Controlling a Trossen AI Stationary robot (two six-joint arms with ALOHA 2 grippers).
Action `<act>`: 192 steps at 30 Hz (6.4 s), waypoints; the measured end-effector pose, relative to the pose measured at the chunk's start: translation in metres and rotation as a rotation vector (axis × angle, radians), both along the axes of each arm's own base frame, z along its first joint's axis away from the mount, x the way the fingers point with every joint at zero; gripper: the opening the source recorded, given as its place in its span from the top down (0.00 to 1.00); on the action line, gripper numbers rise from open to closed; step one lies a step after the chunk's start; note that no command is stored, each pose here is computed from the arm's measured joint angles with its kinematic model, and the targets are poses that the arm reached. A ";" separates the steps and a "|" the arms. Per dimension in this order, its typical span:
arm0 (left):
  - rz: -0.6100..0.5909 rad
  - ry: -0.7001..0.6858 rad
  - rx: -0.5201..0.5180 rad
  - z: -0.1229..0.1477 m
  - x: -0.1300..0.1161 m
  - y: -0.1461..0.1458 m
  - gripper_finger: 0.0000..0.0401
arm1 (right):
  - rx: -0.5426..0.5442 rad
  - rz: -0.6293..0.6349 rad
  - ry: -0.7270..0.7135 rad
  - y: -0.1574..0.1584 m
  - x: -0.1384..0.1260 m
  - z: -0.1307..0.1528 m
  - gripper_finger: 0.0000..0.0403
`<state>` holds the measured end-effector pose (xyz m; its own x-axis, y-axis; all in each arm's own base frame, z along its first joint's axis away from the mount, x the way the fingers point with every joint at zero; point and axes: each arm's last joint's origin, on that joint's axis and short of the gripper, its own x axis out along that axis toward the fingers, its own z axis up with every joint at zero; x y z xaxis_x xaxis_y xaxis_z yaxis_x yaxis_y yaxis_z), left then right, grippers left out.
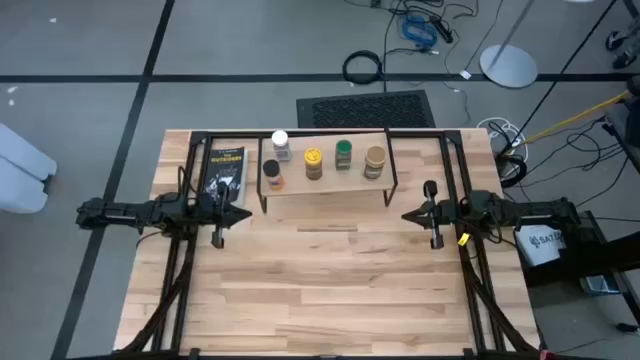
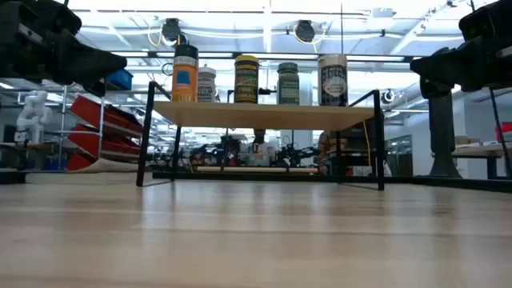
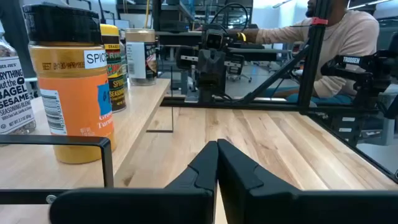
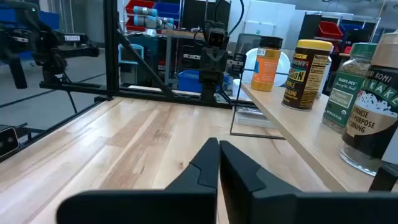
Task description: Shelf spices
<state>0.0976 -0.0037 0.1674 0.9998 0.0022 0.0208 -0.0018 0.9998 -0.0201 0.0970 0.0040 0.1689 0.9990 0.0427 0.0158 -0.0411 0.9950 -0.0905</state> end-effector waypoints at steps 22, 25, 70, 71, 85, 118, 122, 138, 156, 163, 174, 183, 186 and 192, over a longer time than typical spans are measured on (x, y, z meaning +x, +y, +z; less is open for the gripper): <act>0.000 0.000 0.000 0.000 0.000 0.000 0.96 | 0.000 0.000 0.000 0.000 0.000 0.000 1.00; 0.000 0.000 0.000 0.000 0.000 0.000 0.96 | 0.000 0.000 0.000 0.000 0.000 0.000 1.00; 0.000 0.000 0.000 0.000 0.000 0.000 0.96 | 0.000 0.000 0.000 0.000 0.000 0.000 1.00; 0.000 0.000 0.000 0.000 0.000 0.000 0.96 | 0.000 0.000 0.000 0.000 0.000 0.000 1.00; 0.000 0.000 0.000 0.000 0.000 0.000 0.96 | 0.000 0.000 0.000 0.000 0.000 0.000 1.00; 0.000 0.000 0.000 0.000 0.000 0.000 0.96 | 0.000 0.000 0.000 0.000 0.000 0.000 1.00; 0.000 0.000 0.000 0.000 0.000 0.000 0.96 | 0.000 0.000 0.000 0.000 0.000 0.000 1.00; 0.001 0.000 0.054 0.000 0.000 0.000 0.96 | 0.000 0.000 0.000 0.000 0.000 0.000 1.00; 0.001 -0.001 0.054 0.000 0.000 0.000 0.96 | -0.030 -0.002 -0.054 0.000 0.000 0.005 1.00; 0.001 -0.003 0.053 0.000 0.000 0.000 0.96 | 0.007 -0.061 -0.067 -0.002 -0.006 0.038 1.00; 0.008 -0.011 0.052 0.001 0.000 0.000 0.96 | 0.004 -0.116 -0.080 -0.004 -0.018 0.148 1.00; 0.007 -0.019 0.051 0.002 0.000 0.000 0.96 | -0.014 -0.206 -0.041 -0.006 0.001 0.234 1.00; 0.007 -0.020 0.051 0.002 0.000 0.000 0.96 | -0.017 -0.217 -0.035 -0.006 0.014 0.251 1.00; 0.006 -0.021 0.051 0.002 0.000 0.000 0.96 | -0.064 -0.217 -0.003 -0.004 0.047 0.262 1.00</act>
<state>0.0976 -0.0036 0.1695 0.9991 0.0066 0.0424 -0.0079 0.9995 0.0308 0.1435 -0.0003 0.4313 0.9847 -0.1727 0.0226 0.1741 0.9727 -0.1533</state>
